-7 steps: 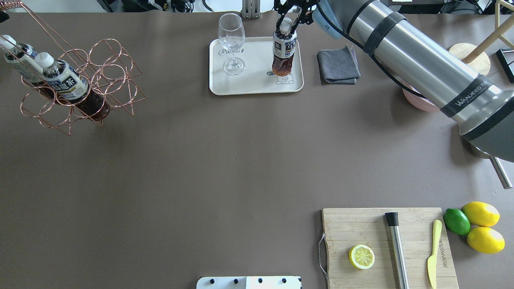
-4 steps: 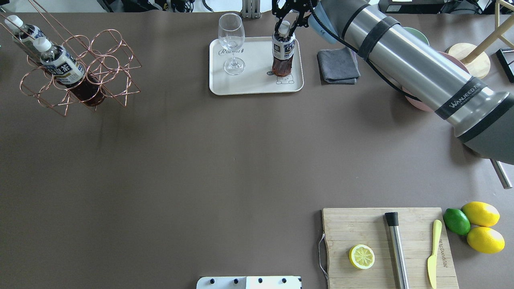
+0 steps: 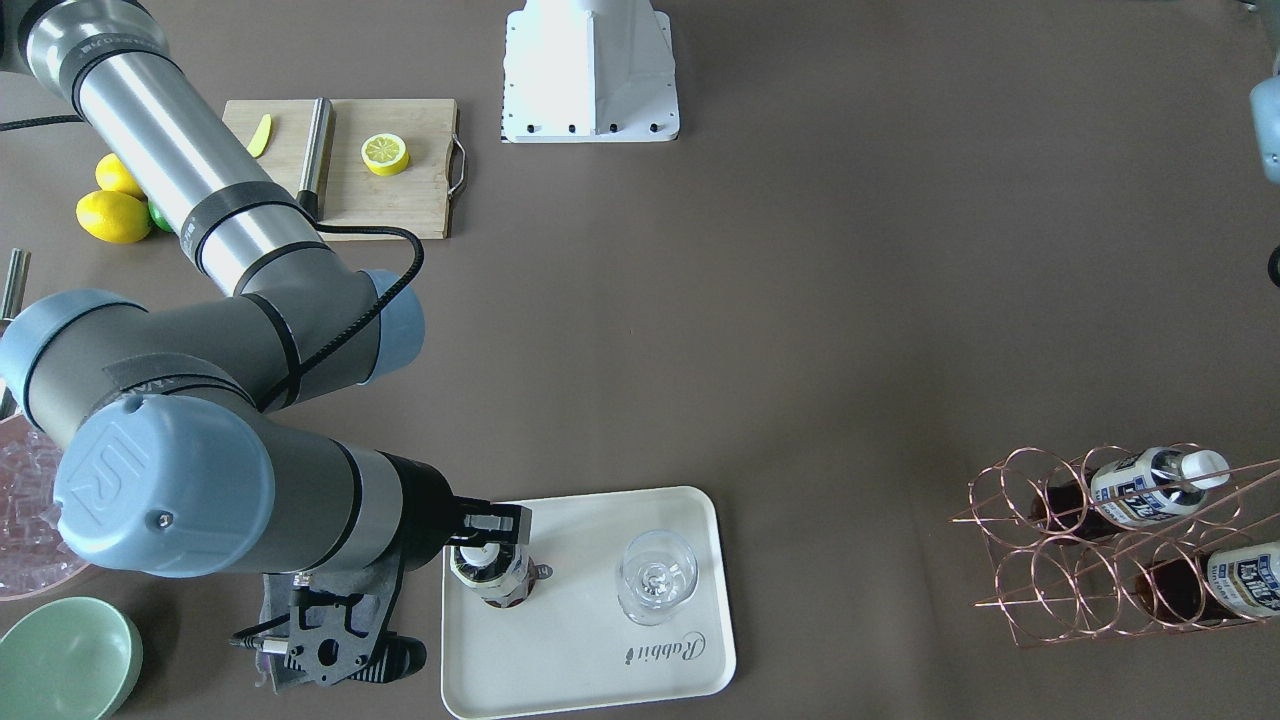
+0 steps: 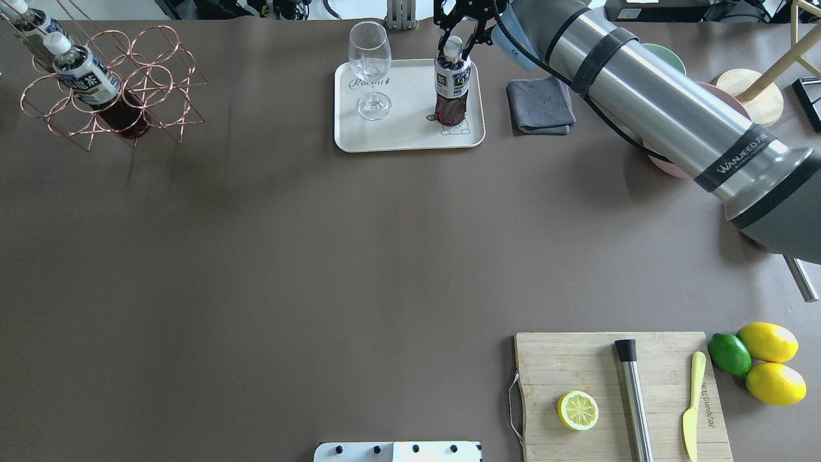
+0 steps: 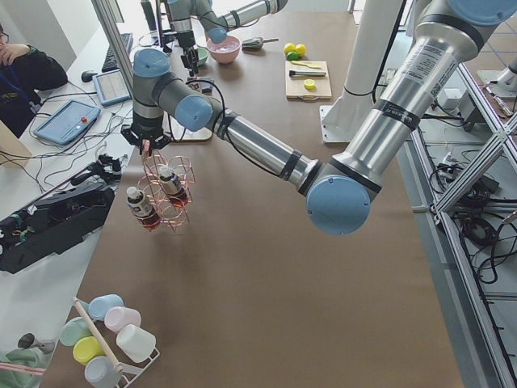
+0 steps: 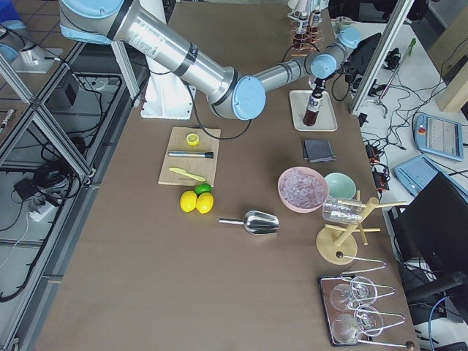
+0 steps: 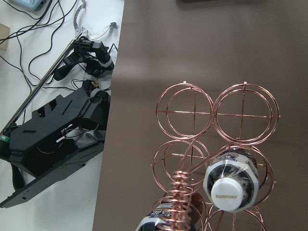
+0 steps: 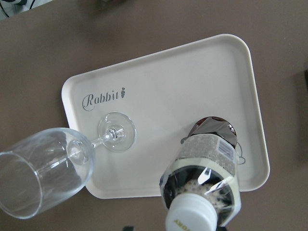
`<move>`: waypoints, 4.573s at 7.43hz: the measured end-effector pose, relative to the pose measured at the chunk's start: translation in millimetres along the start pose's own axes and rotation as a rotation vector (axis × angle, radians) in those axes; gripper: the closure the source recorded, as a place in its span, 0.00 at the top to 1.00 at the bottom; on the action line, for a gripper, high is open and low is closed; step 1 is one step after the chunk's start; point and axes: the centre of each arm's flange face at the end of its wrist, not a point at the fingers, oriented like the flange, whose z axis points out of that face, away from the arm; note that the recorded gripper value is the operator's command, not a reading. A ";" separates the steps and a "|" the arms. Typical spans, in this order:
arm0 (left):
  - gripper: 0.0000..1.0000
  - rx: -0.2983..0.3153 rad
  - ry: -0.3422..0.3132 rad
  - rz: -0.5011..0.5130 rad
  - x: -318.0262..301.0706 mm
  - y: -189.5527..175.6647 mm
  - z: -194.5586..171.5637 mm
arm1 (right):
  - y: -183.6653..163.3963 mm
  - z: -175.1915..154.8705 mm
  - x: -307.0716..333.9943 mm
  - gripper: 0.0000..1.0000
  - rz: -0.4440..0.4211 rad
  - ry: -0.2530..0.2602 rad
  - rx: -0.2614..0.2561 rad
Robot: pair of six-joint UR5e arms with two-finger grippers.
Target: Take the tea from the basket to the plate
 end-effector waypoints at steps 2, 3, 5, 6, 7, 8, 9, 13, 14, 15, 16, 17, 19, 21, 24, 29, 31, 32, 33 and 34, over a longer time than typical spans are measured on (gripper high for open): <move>0.00 -0.006 0.001 0.024 -22.0 7.0 21.7 | -0.2 -2.7 0.3 0.99 0.002 -0.001 0.004; 0.00 -0.009 0.004 0.029 -31.4 10.0 31.5 | 1.5 -5.6 -0.7 0.99 0.004 -0.003 0.006; 0.23 -0.011 0.008 0.028 -41.1 15.9 43.6 | 16.1 -16.4 8.2 0.99 0.001 -0.001 0.013; 0.43 -0.008 0.004 0.030 -43.5 18.1 47.9 | 27.3 -22.0 27.8 0.99 -0.002 0.014 0.023; 0.66 -0.001 -0.005 0.035 -46.7 16.4 50.3 | 35.6 -28.7 54.9 1.00 -0.016 0.029 0.032; 0.96 0.007 -0.015 0.035 -49.6 11.4 48.7 | 45.2 -34.8 80.2 1.00 -0.050 0.039 0.038; 0.97 0.011 -0.019 0.020 -50.7 9.3 47.8 | 55.3 -39.5 108.7 1.00 -0.082 0.047 0.043; 0.97 0.026 -0.034 0.012 -48.8 10.7 45.9 | 121.1 -44.6 283.2 1.00 -0.277 0.151 0.063; 0.97 0.035 -0.046 0.021 -47.5 11.3 37.8 | 144.2 -53.1 325.1 1.00 -0.341 0.218 0.057; 0.98 0.048 -0.059 0.030 -37.6 13.2 27.0 | 163.6 -66.5 365.0 1.00 -0.397 0.300 0.040; 0.98 0.075 -0.065 0.041 -17.8 14.6 11.5 | 180.8 -83.9 408.4 1.00 -0.420 0.365 0.022; 0.98 0.112 -0.053 0.035 9.2 19.2 -3.6 | 198.4 -102.6 454.7 1.00 -0.390 0.403 0.017; 0.98 0.176 -0.039 -0.126 75.5 29.1 -38.2 | 236.3 -141.8 555.8 1.00 -0.319 0.443 0.012; 0.98 0.223 -0.017 -0.390 101.8 25.7 -43.2 | 276.2 -168.9 648.0 1.00 -0.315 0.461 -0.015; 0.98 0.229 0.064 -0.861 110.7 23.2 -18.5 | 294.4 -182.1 705.3 1.00 -0.232 0.456 -0.011; 0.98 -0.029 0.070 -1.433 169.5 247.9 33.5 | 287.8 -188.2 719.3 1.00 -0.224 0.457 0.034; 0.98 -0.173 0.112 -1.538 193.0 314.5 62.3 | 288.5 -190.8 720.9 1.00 -0.221 0.455 0.042; 0.98 -0.252 0.147 -1.568 198.6 330.2 68.8 | 289.2 -191.5 721.6 1.00 -0.219 0.455 0.044; 0.98 -0.289 0.163 -1.588 199.2 334.9 62.6 | 289.7 -191.7 722.2 1.00 -0.217 0.454 0.045; 0.98 -0.297 0.165 -1.597 197.4 331.9 49.8 | 289.9 -192.5 722.7 1.00 -0.215 0.454 0.047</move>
